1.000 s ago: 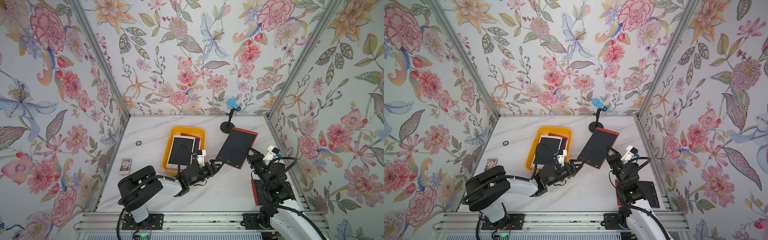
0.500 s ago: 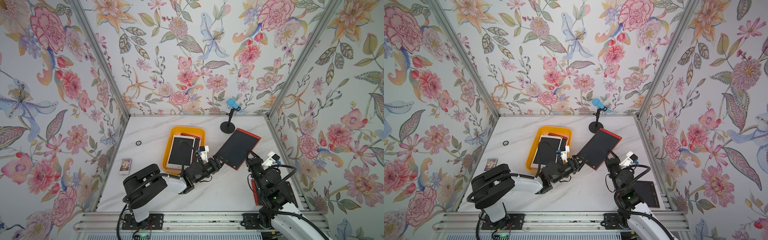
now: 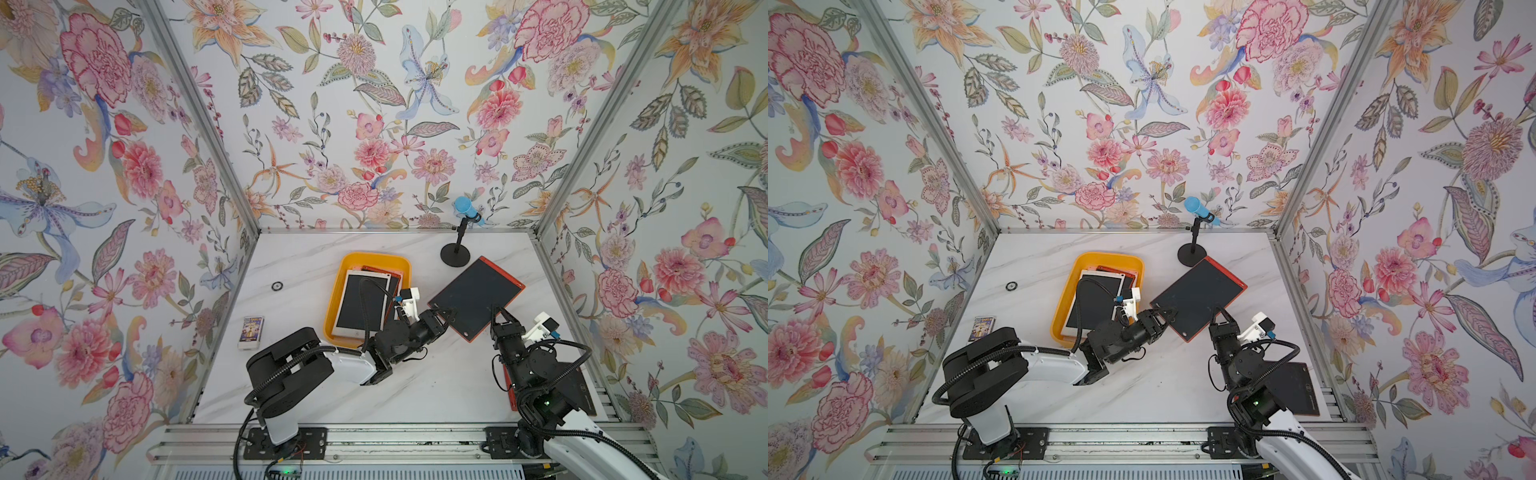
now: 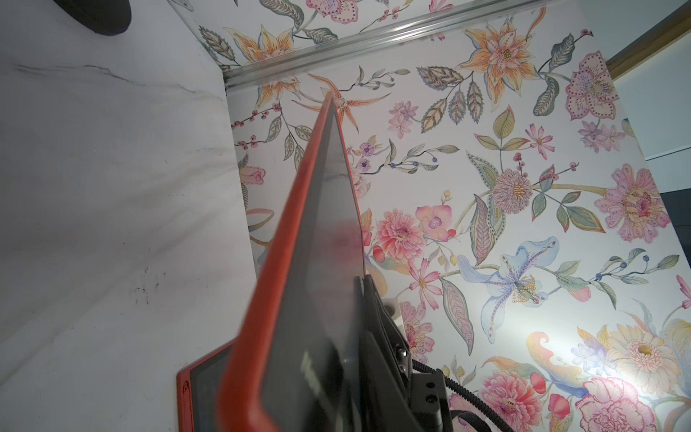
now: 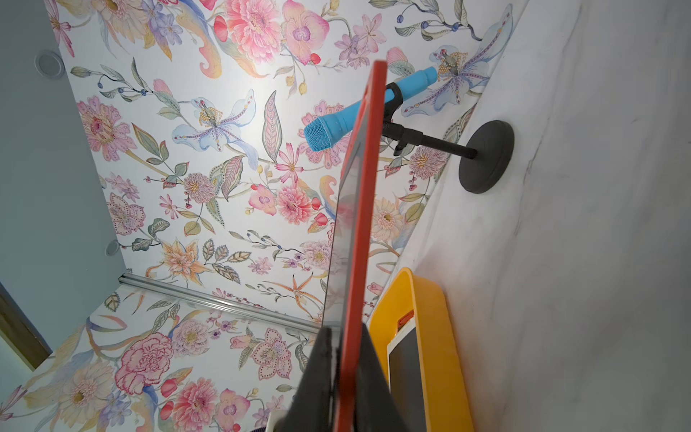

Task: Take out the writing tablet from the storage box
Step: Place the writing tablet at the center of the board.

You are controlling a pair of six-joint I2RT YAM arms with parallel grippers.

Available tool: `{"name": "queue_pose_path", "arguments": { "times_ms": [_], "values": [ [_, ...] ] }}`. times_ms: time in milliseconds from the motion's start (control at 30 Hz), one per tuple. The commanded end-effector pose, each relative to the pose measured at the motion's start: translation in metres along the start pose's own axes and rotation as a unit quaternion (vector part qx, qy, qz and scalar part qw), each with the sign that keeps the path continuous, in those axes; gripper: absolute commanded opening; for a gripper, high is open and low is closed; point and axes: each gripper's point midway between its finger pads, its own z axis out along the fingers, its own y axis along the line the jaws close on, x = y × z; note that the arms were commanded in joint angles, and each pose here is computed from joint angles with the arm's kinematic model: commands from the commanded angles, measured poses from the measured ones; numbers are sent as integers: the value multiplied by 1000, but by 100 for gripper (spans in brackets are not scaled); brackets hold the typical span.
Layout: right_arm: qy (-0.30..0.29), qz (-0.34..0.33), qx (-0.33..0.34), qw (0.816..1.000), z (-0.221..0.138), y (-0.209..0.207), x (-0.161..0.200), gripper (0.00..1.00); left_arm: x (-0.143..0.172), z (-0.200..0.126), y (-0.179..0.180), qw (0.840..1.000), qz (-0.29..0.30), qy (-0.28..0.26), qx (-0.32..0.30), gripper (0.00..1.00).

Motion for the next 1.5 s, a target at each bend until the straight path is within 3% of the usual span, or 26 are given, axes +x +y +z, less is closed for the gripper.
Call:
{"name": "queue_pose_path", "arguments": {
  "times_ms": [0,67,200,467,633,800,967,1167,1467],
  "values": [
    [-1,-9,-8,1000,-1,8,-1,19,2,8,-33,999,14,3,43,16],
    [1,-17,-8,1000,0,11,0,27,2,9,-34,999,17,4,41,11],
    [2,-48,6,999,0,13,-2,55,1,10,-36,999,23,6,39,8],
    [-19,-141,60,988,-12,19,-26,88,-8,16,-28,998,48,34,7,1],
    [-24,-255,118,959,-22,31,-51,96,-8,34,-8,987,114,97,-55,1],
    [47,-380,157,910,-10,52,-50,100,9,60,19,965,159,184,-95,0],
    [90,-438,171,878,0,68,-47,100,14,82,47,949,185,222,-126,0],
    [98,-443,145,879,0,85,-45,100,23,113,71,939,189,251,-138,0],
    [118,-438,130,882,3,87,-36,100,48,151,108,941,138,280,-128,0]
  ]
}}
